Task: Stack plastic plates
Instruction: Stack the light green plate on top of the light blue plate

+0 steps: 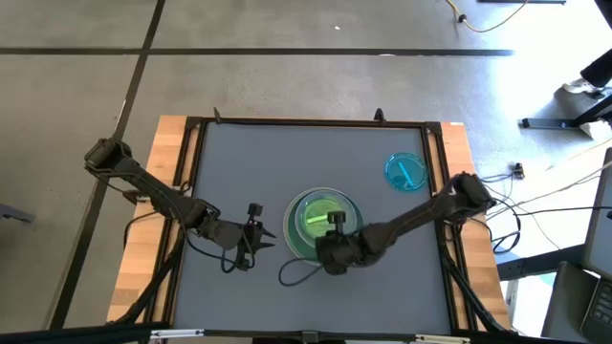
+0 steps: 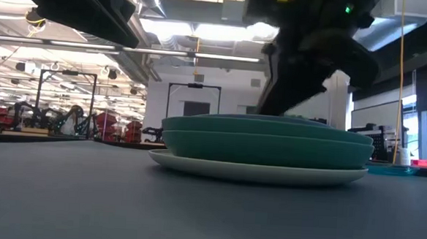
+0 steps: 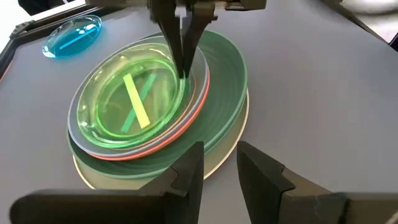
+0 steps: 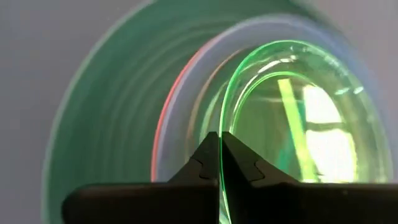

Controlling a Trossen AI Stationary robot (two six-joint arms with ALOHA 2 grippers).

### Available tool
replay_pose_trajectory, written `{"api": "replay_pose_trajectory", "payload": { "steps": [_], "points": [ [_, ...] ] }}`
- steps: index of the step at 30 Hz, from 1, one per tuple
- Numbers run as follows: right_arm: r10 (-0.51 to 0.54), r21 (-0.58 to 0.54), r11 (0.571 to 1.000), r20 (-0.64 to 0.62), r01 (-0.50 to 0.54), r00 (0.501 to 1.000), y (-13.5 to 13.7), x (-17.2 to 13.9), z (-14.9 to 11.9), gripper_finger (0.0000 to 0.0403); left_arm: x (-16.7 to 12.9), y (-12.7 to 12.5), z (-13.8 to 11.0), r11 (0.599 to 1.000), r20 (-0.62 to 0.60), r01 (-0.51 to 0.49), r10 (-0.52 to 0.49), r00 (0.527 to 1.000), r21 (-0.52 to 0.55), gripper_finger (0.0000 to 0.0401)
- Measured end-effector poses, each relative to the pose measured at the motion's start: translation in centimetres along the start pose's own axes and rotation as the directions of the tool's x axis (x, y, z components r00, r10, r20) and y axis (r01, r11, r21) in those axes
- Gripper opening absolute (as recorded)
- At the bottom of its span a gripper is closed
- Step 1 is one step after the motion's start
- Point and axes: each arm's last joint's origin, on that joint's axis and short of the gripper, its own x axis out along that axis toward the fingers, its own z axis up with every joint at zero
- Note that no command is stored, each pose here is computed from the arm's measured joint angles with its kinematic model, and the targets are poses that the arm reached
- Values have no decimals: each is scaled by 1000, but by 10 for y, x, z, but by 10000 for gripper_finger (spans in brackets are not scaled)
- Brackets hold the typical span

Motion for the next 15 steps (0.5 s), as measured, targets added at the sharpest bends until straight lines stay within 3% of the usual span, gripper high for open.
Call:
{"api": "replay_pose_trajectory", "payload": {
  "steps": [8, 15],
  "points": [
    [80, 196, 978, -7, -77, 997, -17, 10, 3, 7, 0, 0, 0, 1000, 0, 0, 0, 1000, 0, 90],
    [119, 206, 972, -28, -110, 993, -20, -3, 11, 96, 0, 0, 0, 1000, 0, 0, 0, 1000, 0, 90]
  ]
}}
